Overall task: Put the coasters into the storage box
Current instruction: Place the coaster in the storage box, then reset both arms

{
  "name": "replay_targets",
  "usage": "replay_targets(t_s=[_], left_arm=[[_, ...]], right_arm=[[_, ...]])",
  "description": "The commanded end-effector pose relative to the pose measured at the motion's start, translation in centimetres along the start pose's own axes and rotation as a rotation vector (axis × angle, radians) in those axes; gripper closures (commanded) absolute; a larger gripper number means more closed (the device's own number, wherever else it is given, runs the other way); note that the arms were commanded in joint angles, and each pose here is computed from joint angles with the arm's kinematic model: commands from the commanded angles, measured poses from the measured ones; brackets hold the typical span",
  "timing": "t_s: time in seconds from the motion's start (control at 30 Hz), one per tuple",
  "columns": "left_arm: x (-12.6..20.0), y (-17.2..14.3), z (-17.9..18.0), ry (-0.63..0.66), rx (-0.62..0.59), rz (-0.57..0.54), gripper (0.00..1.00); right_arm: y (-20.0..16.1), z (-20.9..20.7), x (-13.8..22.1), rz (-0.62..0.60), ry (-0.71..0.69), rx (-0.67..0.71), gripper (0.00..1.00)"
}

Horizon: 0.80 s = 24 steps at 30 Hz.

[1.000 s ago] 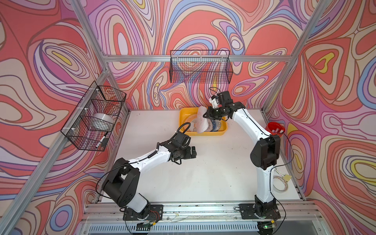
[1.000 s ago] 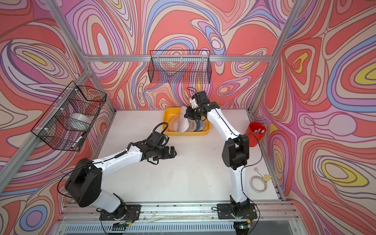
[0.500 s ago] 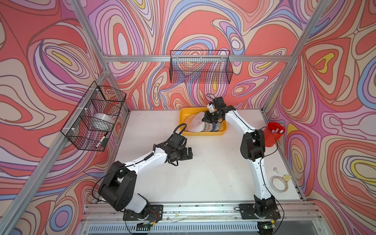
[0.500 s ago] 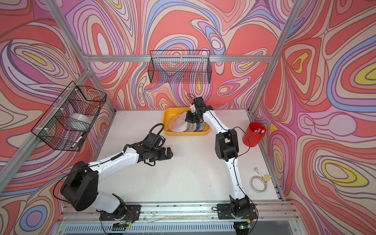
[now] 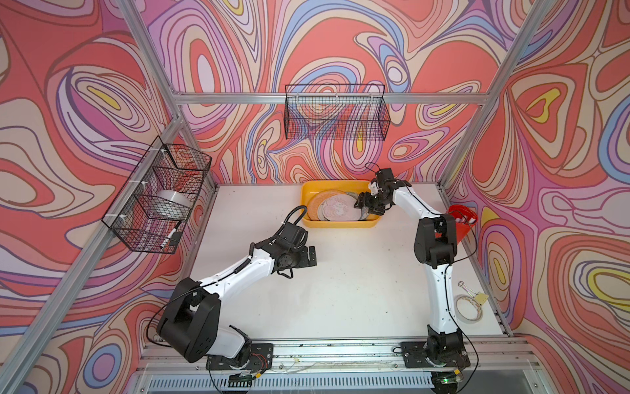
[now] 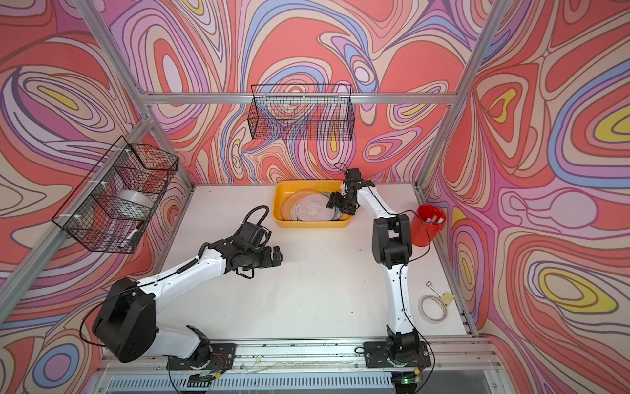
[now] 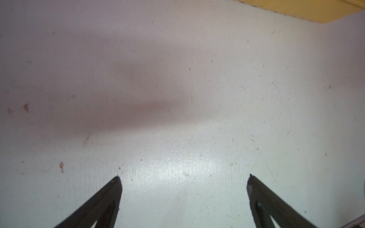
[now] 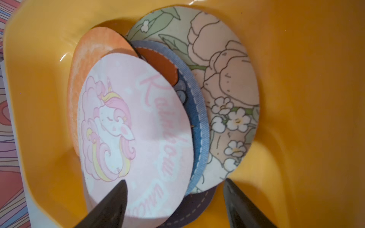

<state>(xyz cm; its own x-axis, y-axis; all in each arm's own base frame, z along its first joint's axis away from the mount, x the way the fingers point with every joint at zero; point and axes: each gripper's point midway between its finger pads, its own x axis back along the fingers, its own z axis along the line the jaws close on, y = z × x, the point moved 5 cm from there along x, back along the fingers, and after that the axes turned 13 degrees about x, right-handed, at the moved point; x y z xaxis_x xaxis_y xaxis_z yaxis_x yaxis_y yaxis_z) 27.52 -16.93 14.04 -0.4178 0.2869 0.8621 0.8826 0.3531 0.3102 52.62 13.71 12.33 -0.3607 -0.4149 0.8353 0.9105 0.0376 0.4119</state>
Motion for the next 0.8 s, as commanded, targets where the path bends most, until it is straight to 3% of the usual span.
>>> replay_targets(t_s=[0.0, 0.27, 0.37, 0.67, 0.77], left_arm=[[0.9, 0.4, 1.5, 0.062, -0.023, -0.045, 0.0], [2.7, 2.7, 3.6, 0.128, -0.052, -0.194, 0.0], [3.4, 3.8, 4.7, 0.148, -0.052, -0.261, 0.0], [6.0, 7.6, 8.2, 0.218, -0.078, -0.505, 0.0], [6.8, 9.1, 8.8, 0.206, -0.105, -0.632, 0.0]], right_arm=[[0.0, 1.1, 3.2, -0.047, -0.008, 0.056, 0.17], [-2.4, 1.9, 7.9, -0.139, -0.05, 0.154, 0.02], [-3.8, 1.9, 9.6, -0.168, -0.091, 0.193, 0.02], [-6.8, -0.4, 13.4, -0.282, -0.349, 0.292, 0.02], [-7.2, -2.0, 13.6, -0.33, -0.476, 0.306, 0.02]])
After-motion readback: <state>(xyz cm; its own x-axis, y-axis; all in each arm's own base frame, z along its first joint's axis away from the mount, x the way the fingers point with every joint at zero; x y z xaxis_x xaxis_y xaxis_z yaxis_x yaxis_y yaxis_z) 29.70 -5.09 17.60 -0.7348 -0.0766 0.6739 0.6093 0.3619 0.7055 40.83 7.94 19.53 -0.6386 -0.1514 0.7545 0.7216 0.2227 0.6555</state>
